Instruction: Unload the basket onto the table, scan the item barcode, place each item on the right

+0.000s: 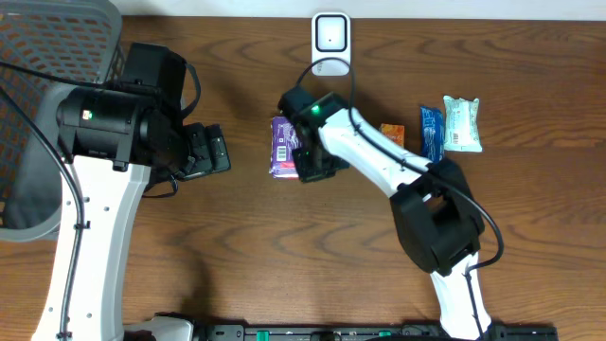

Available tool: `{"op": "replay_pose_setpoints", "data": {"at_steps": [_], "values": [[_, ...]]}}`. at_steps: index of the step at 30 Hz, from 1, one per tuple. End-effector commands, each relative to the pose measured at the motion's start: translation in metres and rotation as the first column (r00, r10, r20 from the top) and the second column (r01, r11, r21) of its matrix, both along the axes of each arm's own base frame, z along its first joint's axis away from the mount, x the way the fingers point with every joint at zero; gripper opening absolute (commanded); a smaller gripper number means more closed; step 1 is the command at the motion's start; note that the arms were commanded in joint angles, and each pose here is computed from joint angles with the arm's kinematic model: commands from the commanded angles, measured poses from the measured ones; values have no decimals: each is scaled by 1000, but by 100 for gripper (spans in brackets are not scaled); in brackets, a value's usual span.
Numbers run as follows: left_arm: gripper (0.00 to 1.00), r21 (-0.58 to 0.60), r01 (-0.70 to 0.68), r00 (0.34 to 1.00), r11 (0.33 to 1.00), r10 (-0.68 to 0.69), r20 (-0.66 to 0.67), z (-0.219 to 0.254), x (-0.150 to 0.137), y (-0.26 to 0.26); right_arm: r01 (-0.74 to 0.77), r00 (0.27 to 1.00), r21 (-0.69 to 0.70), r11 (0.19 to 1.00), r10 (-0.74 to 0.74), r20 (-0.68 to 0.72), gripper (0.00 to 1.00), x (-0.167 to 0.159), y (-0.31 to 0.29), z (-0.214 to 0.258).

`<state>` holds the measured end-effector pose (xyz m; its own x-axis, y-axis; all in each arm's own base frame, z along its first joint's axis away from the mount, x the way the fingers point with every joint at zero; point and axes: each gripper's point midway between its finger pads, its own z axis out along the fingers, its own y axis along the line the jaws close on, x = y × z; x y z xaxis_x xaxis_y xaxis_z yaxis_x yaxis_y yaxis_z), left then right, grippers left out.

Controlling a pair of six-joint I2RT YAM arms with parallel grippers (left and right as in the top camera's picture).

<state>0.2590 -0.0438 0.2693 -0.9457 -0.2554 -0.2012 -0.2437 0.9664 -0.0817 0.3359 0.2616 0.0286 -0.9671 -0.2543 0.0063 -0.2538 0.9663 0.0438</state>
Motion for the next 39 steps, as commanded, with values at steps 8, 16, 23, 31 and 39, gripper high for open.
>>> {"op": "replay_pose_setpoints", "data": {"at_steps": [8, 16, 23, 31, 39], "values": [[98, 17, 8, 1000, 1000, -8, -8, -2, 1, 3, 104, 993, 22, 994, -105, 57, 1, 27, -22, 49], [98, 17, 8, 1000, 1000, -8, -8, -2, 1, 3, 231, 949, -105, 967, -201, 241, 99, 43, -104, 130], [98, 17, 7, 1000, 1000, -7, -8, -2, 1, 3, 441, 875, -124, 889, -395, 280, 99, 46, -198, 164], [98, 17, 8, 1000, 1000, -8, -8, -2, 1, 3, 641, 765, -168, 749, -602, 230, 99, 40, -298, 137], [98, 17, 8, 1000, 1000, -8, -7, -2, 1, 3, 615, 783, 20, 788, -613, 100, 99, 39, -344, 85]]}}
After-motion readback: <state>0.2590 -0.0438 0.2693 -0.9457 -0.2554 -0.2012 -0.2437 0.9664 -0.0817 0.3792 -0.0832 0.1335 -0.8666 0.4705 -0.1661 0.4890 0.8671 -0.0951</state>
